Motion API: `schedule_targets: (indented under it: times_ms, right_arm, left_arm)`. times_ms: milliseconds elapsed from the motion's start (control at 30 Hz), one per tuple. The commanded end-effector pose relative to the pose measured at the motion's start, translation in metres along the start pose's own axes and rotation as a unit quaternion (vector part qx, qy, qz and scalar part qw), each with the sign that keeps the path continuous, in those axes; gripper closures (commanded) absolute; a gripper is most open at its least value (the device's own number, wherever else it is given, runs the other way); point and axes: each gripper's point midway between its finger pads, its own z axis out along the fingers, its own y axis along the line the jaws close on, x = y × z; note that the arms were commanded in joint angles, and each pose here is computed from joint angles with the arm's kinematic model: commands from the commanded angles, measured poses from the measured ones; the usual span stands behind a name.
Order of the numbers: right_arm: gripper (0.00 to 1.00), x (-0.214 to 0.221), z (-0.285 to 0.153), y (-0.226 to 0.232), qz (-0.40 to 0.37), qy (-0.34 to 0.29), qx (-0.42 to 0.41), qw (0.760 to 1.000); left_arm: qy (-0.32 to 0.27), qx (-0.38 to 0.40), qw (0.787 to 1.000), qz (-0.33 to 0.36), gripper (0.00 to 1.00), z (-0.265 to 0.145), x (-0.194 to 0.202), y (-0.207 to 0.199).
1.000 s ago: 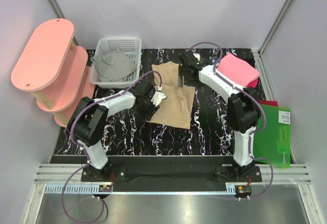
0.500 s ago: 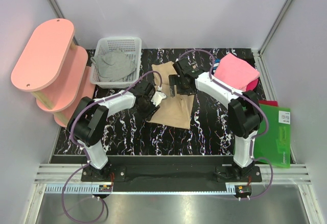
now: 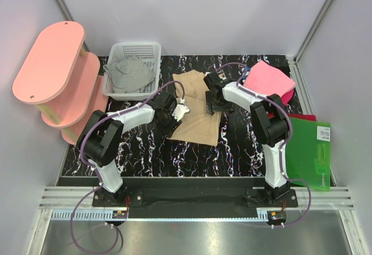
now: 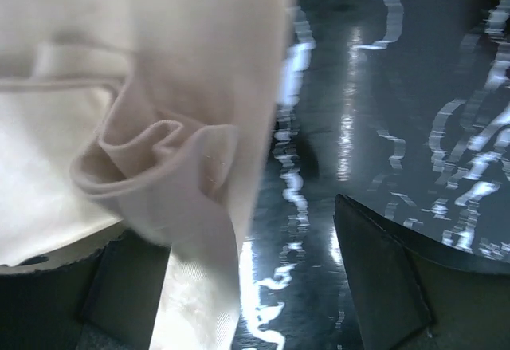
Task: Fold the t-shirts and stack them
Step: Fold the folded rectangular tshirt in 1/3 of the way
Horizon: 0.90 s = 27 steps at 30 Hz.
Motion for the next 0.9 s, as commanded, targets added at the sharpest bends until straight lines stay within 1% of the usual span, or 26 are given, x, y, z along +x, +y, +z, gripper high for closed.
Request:
schedule_targets:
  times_ms: [0,267,367,400,467,500,567,600,633,667,733,767,800,833,867]
  right_arm:
    - [0.14,-0.022,-0.015,-0.061,0.040,-0.046,0.104,0.993]
    - [0.14,-0.030,0.003,-0.080,0.040,-0.029,0.144,0.988]
    - [0.14,-0.034,0.001,-0.073,0.041,-0.024,0.127,0.991]
    - [0.14,-0.039,-0.005,-0.068,0.045,-0.029,0.111,0.992]
    - [0.13,-0.047,-0.020,-0.047,0.048,-0.032,0.044,0.997]
    - [0.13,-0.050,-0.030,-0.030,0.045,-0.027,-0.008,0.999]
    - [0.12,-0.055,-0.052,-0.017,0.053,-0.031,-0.058,0.996]
    - [0.12,-0.051,-0.063,-0.004,0.061,-0.019,-0.100,0.993]
    - [0.12,-0.049,-0.070,-0.002,0.069,-0.017,-0.112,0.991]
    - [0.12,-0.051,-0.088,-0.001,0.079,-0.029,-0.128,0.988]
    - [0.12,-0.036,-0.098,0.000,0.102,-0.014,-0.143,0.984]
    - [0.13,-0.034,-0.114,-0.002,0.113,-0.026,-0.154,0.981]
    - [0.13,-0.013,-0.111,0.003,0.121,-0.002,-0.165,0.979]
    - [0.14,-0.004,-0.115,0.004,0.123,0.001,-0.166,0.978]
    - [0.14,0.008,-0.130,0.012,0.113,-0.004,-0.179,0.977]
  left_arm:
    - [0.106,0.033,0.994,-0.008,0.63,0.006,0.058,-0.020]
    - [0.107,0.029,0.994,-0.004,0.63,0.002,0.061,-0.020]
    - [0.110,0.028,0.994,-0.003,0.63,0.002,0.064,-0.021]
    - [0.110,0.026,0.994,-0.004,0.63,0.002,0.064,-0.020]
    - [0.110,0.025,0.994,-0.002,0.63,0.001,0.065,-0.020]
    - [0.110,0.023,0.994,-0.002,0.63,0.000,0.064,-0.020]
    - [0.108,0.019,0.994,0.000,0.63,-0.003,0.064,-0.018]
    - [0.108,0.017,0.994,0.000,0.63,-0.004,0.064,-0.018]
    - [0.109,0.016,0.994,0.001,0.63,-0.006,0.065,-0.019]
    - [0.105,0.011,0.994,0.004,0.63,-0.010,0.064,-0.018]
    - [0.108,0.011,0.994,0.004,0.63,-0.013,0.071,-0.020]
    - [0.100,0.008,0.995,0.005,0.63,-0.018,0.070,-0.021]
    - [0.099,0.008,0.995,0.005,0.63,-0.019,0.072,-0.022]
    - [0.104,0.011,0.995,0.004,0.63,-0.020,0.077,-0.024]
    - [0.100,0.006,0.995,0.006,0.63,-0.023,0.077,-0.024]
